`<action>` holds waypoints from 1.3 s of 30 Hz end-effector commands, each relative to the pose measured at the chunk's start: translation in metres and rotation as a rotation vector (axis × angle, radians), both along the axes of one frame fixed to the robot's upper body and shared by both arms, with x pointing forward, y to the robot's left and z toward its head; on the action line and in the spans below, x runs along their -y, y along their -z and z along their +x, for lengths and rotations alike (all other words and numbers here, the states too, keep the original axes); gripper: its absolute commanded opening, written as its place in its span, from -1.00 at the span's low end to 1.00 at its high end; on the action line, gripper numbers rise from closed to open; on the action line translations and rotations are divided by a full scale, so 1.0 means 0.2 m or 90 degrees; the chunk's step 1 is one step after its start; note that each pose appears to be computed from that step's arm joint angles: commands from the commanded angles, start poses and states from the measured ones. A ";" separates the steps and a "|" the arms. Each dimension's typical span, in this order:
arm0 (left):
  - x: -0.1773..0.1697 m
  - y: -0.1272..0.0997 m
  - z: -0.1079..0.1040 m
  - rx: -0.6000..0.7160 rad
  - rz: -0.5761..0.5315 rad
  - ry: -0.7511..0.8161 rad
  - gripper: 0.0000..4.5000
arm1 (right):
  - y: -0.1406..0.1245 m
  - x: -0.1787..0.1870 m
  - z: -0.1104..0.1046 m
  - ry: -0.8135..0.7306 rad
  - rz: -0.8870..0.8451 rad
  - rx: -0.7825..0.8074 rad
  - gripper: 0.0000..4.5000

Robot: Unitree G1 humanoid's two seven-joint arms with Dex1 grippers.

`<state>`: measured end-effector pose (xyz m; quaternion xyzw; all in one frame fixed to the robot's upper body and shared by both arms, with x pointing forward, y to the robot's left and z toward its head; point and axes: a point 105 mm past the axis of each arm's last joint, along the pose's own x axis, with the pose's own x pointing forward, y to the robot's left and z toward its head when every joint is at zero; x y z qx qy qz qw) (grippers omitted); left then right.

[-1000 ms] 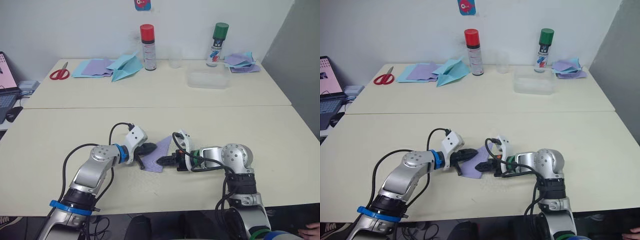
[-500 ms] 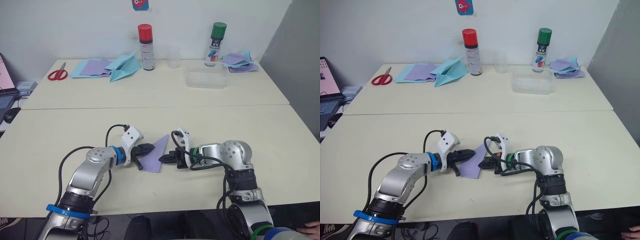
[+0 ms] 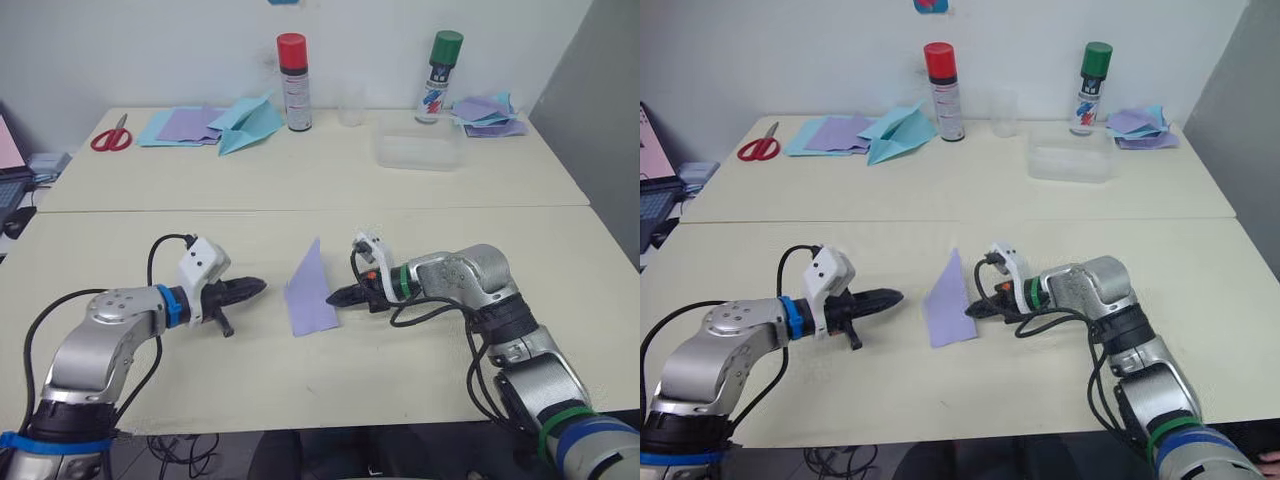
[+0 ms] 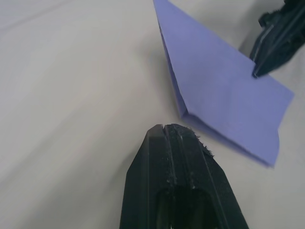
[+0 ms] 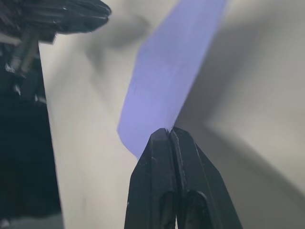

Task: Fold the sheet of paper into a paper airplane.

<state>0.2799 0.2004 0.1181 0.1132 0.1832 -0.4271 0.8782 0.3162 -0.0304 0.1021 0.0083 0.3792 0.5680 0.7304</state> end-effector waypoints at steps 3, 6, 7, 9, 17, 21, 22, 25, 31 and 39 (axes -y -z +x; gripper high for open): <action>0.06 -0.13 -0.10 0.010 -0.041 0.070 -1.00 | -0.19 -0.02 0.00 -0.248 0.015 0.102 -0.99; 0.03 -0.07 -0.12 -0.008 -0.030 0.061 -1.00 | -0.22 -0.04 0.03 -0.316 0.019 0.088 -0.99; 0.03 -0.06 -0.13 -0.012 -0.030 0.059 -1.00 | -0.22 -0.04 0.03 -0.344 0.016 0.082 -0.99; 0.04 -0.04 -0.14 -0.020 -0.040 0.058 -1.00 | -0.20 -0.04 0.02 -0.402 -0.013 0.086 -0.99; 0.03 0.01 -0.20 -0.054 -0.050 0.037 -1.00 | -0.02 -0.10 0.08 -0.555 -0.192 0.171 -0.99; 0.00 0.04 -0.20 -0.061 -0.050 0.010 -1.00 | -0.06 -0.23 0.09 -0.514 -0.130 0.188 -0.99; 0.00 0.05 -0.20 -0.063 -0.050 0.008 -1.00 | -0.06 -0.24 0.10 -0.509 -0.126 0.189 -0.99; -0.02 0.06 -0.21 -0.068 -0.044 0.001 -1.00 | -0.08 -0.24 0.13 -0.470 -0.104 0.205 -0.99; -0.08 0.03 -0.17 -0.073 -0.056 -0.012 -1.00 | -0.12 -0.26 0.17 -0.414 -0.063 0.231 -0.99; -0.11 -0.14 -0.04 -0.065 -0.193 -0.029 -1.00 | -0.12 -0.33 0.13 -0.411 -0.037 0.240 -0.99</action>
